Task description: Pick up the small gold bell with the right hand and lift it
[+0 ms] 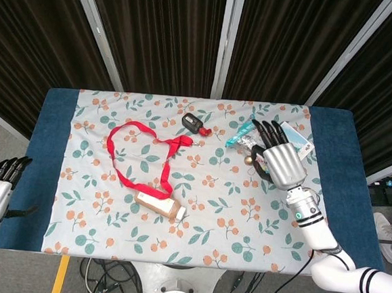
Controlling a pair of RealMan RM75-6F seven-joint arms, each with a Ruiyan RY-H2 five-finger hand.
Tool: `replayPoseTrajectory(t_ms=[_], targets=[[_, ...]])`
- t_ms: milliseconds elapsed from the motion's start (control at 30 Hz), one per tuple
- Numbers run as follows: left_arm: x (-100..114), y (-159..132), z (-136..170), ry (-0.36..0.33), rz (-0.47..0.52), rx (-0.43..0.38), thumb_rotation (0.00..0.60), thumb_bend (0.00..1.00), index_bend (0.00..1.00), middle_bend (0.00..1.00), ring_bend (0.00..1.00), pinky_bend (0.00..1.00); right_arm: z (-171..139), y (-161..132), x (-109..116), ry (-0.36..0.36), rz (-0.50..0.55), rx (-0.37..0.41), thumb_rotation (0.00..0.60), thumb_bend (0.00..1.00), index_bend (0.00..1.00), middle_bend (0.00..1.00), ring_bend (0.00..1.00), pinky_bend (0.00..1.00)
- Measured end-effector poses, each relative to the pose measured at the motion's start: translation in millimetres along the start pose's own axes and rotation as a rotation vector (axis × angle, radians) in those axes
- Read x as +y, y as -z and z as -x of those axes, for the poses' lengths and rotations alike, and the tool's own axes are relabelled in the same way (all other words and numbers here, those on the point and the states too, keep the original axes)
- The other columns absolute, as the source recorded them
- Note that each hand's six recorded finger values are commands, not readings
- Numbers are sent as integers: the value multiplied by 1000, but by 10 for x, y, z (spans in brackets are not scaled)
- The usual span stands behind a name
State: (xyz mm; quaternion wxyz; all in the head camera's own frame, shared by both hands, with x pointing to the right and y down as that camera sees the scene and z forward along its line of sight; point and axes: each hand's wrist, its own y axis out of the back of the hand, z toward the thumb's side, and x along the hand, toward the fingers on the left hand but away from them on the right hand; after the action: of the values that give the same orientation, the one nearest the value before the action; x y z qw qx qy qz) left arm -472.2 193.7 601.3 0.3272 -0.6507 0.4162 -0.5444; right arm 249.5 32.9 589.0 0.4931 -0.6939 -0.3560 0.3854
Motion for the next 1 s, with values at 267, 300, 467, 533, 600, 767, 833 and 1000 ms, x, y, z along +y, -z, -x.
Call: replayPoseTrajectory(t_ms=[267, 300, 467, 533, 600, 767, 833, 1000], targets=[[-11, -30, -16, 2, -1, -6, 600, 87, 35, 40, 0, 22, -174, -425, 187, 103, 144, 184, 600, 374, 731, 80, 0, 0], [-13, -34, -13, 2, -1, -7, 600, 87, 35, 40, 0, 22, -184, -477, 161, 92, 143, 205, 600, 370, 737, 81, 0, 0], [0, 0, 0, -1, 1, 7, 600, 87, 36, 40, 0, 22, -169, -402, 107, 109, -17, 181, 600, 385, 740, 79, 0, 0], [-9, 0, -5, 1, 3, 7, 600, 88, 36, 40, 0, 22, -172, -350, 105, 113, -73, 147, 600, 403, 740, 77, 0, 0], [-28, -13, -13, 8, 2, 2, 600, 87, 35, 40, 0, 22, -175, -303, 86, 109, -92, 120, 600, 388, 743, 77, 0, 0], [-32, -16, -25, 10, 3, 2, 600, 87, 35, 40, 0, 22, -182, -45, 33, 112, -130, 35, 600, 409, 752, 74, 0, 0], [-34, -20, -26, 11, 3, 1, 600, 87, 35, 40, 0, 22, -182, 64, -29, 74, -86, -19, 600, 395, 761, 78, 0, 0], [-36, -31, -26, 13, 4, -2, 600, 87, 36, 40, 0, 22, -219, 160, -89, 38, -24, -95, 600, 426, 773, 79, 0, 0]])
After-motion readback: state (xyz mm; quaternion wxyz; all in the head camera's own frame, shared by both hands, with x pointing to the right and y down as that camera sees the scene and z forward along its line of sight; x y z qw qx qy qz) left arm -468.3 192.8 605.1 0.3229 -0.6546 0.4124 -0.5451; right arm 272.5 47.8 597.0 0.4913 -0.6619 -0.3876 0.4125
